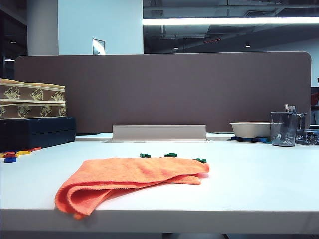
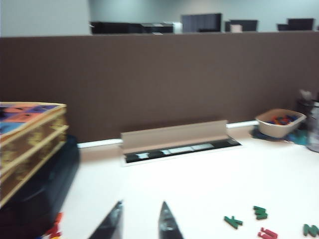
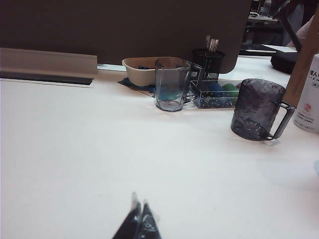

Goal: Use an orange cloth to wipe the letter magnets on the table away for a distance.

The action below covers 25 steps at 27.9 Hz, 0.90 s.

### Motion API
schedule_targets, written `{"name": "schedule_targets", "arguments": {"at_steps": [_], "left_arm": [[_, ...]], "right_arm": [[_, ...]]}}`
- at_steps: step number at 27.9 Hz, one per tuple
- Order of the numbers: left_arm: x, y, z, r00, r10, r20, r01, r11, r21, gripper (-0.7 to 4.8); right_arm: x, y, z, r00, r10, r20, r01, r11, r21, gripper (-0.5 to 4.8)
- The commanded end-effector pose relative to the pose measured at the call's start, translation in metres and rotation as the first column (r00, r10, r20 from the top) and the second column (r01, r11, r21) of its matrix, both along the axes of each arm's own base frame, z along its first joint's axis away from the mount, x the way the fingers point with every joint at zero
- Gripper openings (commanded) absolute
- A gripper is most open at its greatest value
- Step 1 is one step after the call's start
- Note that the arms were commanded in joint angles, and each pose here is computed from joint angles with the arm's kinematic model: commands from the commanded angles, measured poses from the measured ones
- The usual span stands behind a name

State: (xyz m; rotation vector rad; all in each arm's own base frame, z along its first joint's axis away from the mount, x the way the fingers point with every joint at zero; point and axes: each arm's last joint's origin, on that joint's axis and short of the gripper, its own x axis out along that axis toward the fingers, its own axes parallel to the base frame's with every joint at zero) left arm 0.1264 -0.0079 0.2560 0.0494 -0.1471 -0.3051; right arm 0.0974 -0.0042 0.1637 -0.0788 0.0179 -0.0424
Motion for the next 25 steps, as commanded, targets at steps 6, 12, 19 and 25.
{"name": "schedule_targets", "arguments": {"at_steps": [6, 12, 19, 25], "left_arm": [[0.037, -0.032, 0.002, 0.98, -0.194, -0.051, 0.198, 0.976, 0.094, 1.21], [0.051, -0.068, -0.018, 0.939, -0.307, -0.152, 0.335, 0.918, 0.215, 1.21], [0.068, -0.093, -0.056, 0.872, -0.361, -0.329, 0.442, 0.871, 0.215, 1.31], [0.08, -0.099, -0.081, 0.835, -0.353, -0.422, 0.468, 0.859, 0.208, 1.86]], "right_arm": [[0.0, 0.0, -0.001, 1.0, -0.001, 0.009, 0.001, 1.0, 0.001, -0.05], [0.0, 0.0, -0.001, 1.0, -0.001, 0.01, 0.001, 1.0, 0.001, -0.05], [0.0, 0.0, -0.001, 1.0, -0.001, 0.009, 0.001, 1.0, 0.001, -0.05], [0.0, 0.0, -0.001, 1.0, -0.001, 0.009, 0.001, 1.0, 0.001, -0.05]]}}
